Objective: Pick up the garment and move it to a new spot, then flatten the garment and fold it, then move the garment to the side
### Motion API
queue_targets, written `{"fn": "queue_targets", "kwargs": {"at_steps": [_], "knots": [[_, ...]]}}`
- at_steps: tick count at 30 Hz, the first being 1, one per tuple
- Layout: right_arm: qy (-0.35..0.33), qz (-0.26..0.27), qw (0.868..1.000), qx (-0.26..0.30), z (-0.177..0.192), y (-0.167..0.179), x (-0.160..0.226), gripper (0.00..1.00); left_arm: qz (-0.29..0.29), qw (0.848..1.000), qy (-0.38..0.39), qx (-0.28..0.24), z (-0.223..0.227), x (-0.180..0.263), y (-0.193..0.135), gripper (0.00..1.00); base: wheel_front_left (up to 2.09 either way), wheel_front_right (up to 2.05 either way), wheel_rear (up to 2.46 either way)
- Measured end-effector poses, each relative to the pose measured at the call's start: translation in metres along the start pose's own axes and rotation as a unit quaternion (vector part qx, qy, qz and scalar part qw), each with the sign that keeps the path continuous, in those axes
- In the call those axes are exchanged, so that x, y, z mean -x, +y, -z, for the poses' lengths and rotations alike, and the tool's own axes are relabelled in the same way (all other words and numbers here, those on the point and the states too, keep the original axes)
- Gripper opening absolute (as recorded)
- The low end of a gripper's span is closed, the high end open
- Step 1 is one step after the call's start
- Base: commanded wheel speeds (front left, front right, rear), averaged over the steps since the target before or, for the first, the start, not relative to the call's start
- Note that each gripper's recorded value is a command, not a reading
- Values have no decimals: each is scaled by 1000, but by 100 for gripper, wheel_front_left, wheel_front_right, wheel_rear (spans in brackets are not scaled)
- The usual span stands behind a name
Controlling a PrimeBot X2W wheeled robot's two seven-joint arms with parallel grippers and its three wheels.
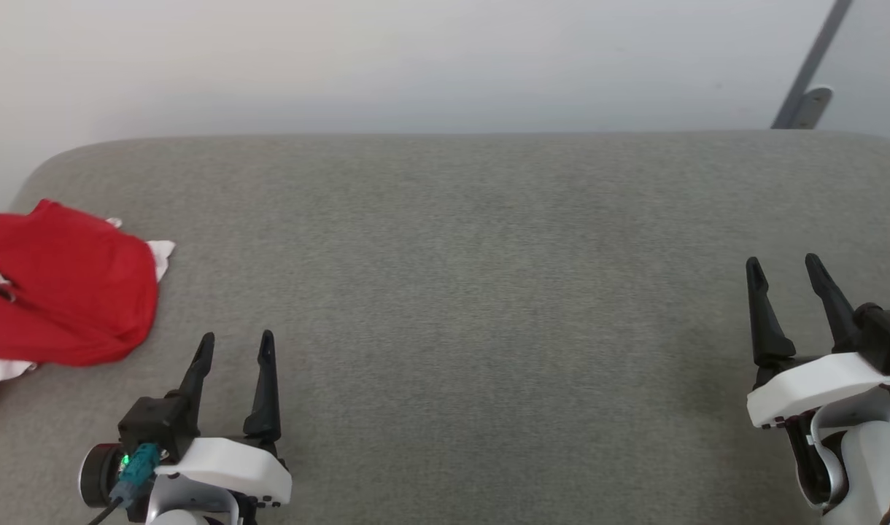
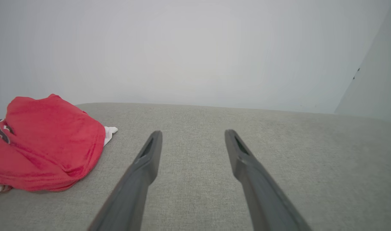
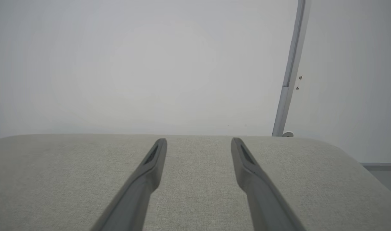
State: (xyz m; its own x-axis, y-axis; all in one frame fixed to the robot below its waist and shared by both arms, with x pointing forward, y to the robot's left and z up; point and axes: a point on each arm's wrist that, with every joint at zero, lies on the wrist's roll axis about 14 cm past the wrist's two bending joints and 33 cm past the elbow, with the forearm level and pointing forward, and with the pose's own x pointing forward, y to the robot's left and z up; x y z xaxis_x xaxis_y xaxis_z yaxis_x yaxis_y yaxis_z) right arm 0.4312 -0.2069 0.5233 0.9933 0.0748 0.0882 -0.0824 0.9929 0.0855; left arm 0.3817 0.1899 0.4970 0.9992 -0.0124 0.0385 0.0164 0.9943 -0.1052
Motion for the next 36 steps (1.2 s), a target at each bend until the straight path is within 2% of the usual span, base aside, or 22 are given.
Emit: {"fn": "queue_targets", "kwargs": {"at_steps": [6,13,18,27,31,36], "knots": [[5,-35,999,10,8,24,-11,100,-33,999,-6,-17,-4,10,20,100,0,0,0],[11,-124,992,21,20,89,-31,100,-110,993,-7,-35,-6,44,63,100,0,0,0],[22,-205,978,10,33,152,-36,100,-176,984,-7,-23,-7,79,92,100,0,0,0],[33,-333,942,-22,43,258,-27,100,-275,961,-14,10,-8,138,121,100,0,0,0],[40,-366,929,-39,46,286,-20,100,-302,953,-14,12,-8,153,128,100,0,0,0],[45,-367,928,-45,50,286,-20,100,-294,956,-9,8,-7,146,125,100,0,0,0]]}}
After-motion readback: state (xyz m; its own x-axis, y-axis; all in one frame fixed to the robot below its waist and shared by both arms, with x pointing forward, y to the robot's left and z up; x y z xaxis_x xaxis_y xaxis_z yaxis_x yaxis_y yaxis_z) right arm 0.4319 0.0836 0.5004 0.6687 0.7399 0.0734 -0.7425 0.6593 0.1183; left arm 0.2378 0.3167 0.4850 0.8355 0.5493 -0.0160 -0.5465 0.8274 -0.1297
